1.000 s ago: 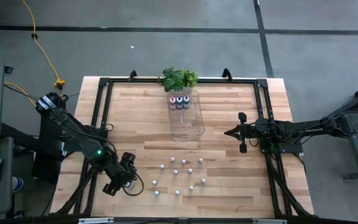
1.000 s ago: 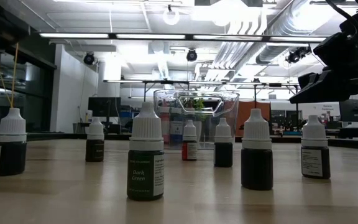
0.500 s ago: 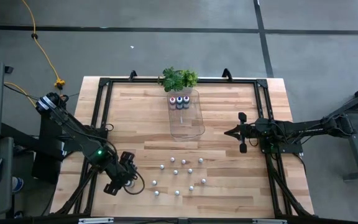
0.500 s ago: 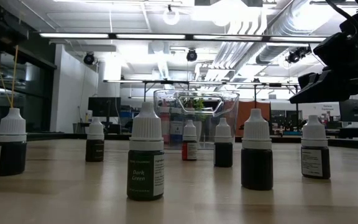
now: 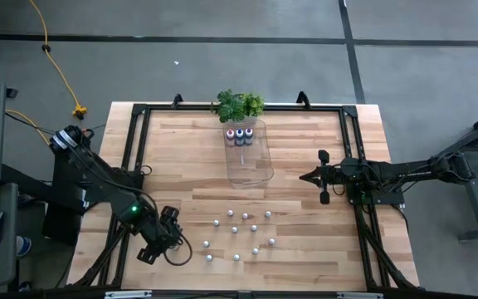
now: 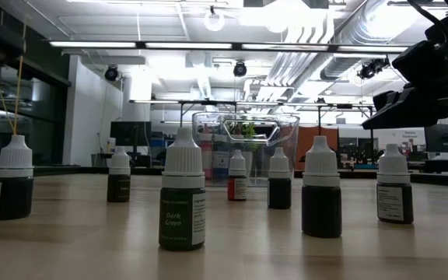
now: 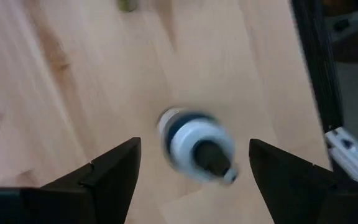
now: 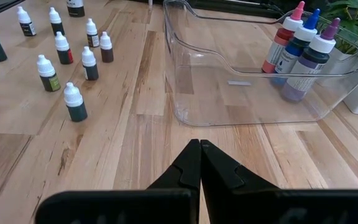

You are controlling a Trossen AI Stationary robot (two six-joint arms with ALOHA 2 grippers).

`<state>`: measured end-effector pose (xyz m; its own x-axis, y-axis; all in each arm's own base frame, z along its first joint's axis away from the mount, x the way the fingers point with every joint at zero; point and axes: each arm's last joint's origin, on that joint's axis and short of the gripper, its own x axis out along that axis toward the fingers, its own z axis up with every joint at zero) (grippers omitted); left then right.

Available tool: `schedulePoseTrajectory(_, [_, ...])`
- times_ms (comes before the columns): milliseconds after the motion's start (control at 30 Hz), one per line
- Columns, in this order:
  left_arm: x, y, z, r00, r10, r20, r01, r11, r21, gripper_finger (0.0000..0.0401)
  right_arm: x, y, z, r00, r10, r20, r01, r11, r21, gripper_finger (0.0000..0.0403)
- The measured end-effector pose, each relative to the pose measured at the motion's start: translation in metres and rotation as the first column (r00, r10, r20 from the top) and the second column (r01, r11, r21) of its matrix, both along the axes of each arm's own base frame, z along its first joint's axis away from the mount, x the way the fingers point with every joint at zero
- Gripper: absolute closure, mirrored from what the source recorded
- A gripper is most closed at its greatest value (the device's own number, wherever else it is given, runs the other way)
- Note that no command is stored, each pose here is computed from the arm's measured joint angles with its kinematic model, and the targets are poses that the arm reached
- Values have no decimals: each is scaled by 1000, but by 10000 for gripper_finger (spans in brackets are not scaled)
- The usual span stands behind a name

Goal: Pick & Place food coloring
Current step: Put the large black food coloring bottle into the transparent bin

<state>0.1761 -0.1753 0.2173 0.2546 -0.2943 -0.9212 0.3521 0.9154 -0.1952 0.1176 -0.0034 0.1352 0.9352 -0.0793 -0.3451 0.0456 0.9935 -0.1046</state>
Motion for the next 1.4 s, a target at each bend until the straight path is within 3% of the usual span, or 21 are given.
schedulePoseTrajectory(400, [4, -3, -3, 1000, 30, 9, -30, 1000, -6, 126, 0, 0, 0, 1000, 0, -1, 0, 1000, 0, 402])
schedulePoseTrajectory(833, [5, -3, -1, 999, 36, 21, -35, 999, -14, 302, 0, 0, 0, 1000, 0, -1, 0, 1000, 0, 402])
schedulePoseTrajectory(1167, [5, 2, 3, 996, 62, 57, -64, 998, 26, 304, 0, 0, 0, 1000, 0, -1, 0, 1000, 0, 402])
schedulePoseTrajectory(1400, [18, 11, 30, 984, 98, 148, -104, 994, 33, 304, 0, 0, 0, 1000, 0, -1, 0, 1000, 0, 402])
